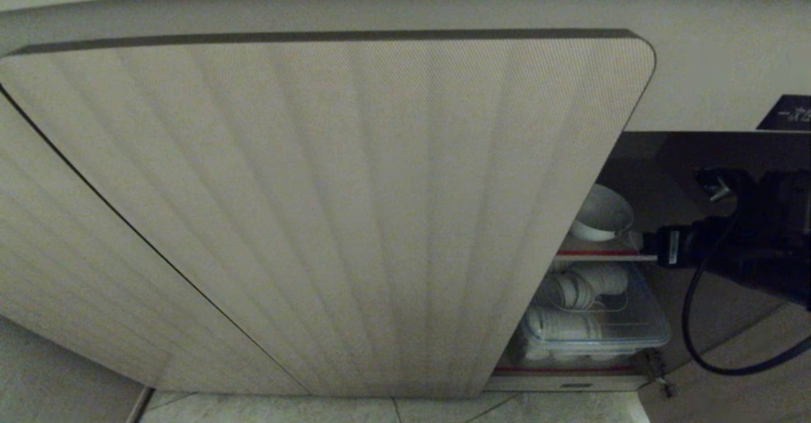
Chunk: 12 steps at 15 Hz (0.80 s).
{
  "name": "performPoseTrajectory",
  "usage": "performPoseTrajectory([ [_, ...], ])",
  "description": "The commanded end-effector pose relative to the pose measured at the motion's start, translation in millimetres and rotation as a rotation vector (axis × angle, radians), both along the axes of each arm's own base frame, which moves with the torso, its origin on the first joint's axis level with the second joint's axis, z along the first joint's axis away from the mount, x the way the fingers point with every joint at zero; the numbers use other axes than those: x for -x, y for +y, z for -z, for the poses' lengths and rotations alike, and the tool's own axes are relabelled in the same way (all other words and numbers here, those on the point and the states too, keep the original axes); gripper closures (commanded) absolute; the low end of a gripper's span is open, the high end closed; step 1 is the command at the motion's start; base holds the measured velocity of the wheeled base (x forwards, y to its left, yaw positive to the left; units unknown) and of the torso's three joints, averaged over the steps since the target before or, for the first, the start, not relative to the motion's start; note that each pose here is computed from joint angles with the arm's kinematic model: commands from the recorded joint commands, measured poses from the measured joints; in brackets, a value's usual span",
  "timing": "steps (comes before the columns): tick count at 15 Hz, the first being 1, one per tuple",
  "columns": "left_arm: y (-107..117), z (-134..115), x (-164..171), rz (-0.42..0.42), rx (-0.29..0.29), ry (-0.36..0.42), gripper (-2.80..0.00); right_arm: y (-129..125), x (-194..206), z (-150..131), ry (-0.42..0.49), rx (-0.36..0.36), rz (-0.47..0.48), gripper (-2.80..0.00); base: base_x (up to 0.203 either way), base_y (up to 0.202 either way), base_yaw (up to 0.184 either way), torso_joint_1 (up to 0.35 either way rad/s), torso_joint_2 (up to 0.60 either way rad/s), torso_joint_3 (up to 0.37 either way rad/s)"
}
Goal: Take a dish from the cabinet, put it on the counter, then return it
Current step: Take the bowl from the cabinet
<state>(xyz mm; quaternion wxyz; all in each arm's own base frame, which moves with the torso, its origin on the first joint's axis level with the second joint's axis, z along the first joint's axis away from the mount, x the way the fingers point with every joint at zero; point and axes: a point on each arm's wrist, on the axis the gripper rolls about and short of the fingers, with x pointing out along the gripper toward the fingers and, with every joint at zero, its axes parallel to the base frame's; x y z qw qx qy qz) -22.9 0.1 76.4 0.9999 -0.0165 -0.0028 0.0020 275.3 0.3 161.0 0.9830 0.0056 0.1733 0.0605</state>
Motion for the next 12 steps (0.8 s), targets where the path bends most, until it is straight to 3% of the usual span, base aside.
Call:
performPoseTrajectory([
  [1,0,0,0,-0.001,0.001,-0.001,0.0,0,-2,2,-0.002,0.003,0.005,-2.8,0.0,0.0,0.0,0.0,0.0,0.0],
  [5,0,0,0,0.001,0.001,-0.001,0.0,0,-7,2,-0.003,0.003,0.011,-2.8,0.0,0.0,0.0,0.0,0.0,0.0],
  [12,0,0,0,-0.001,0.001,-0.001,0.0,0,-15,-4,-0.013,-0.057,0.034,-2.8,0.0,0.0,0.0,0.0,0.0,0.0],
])
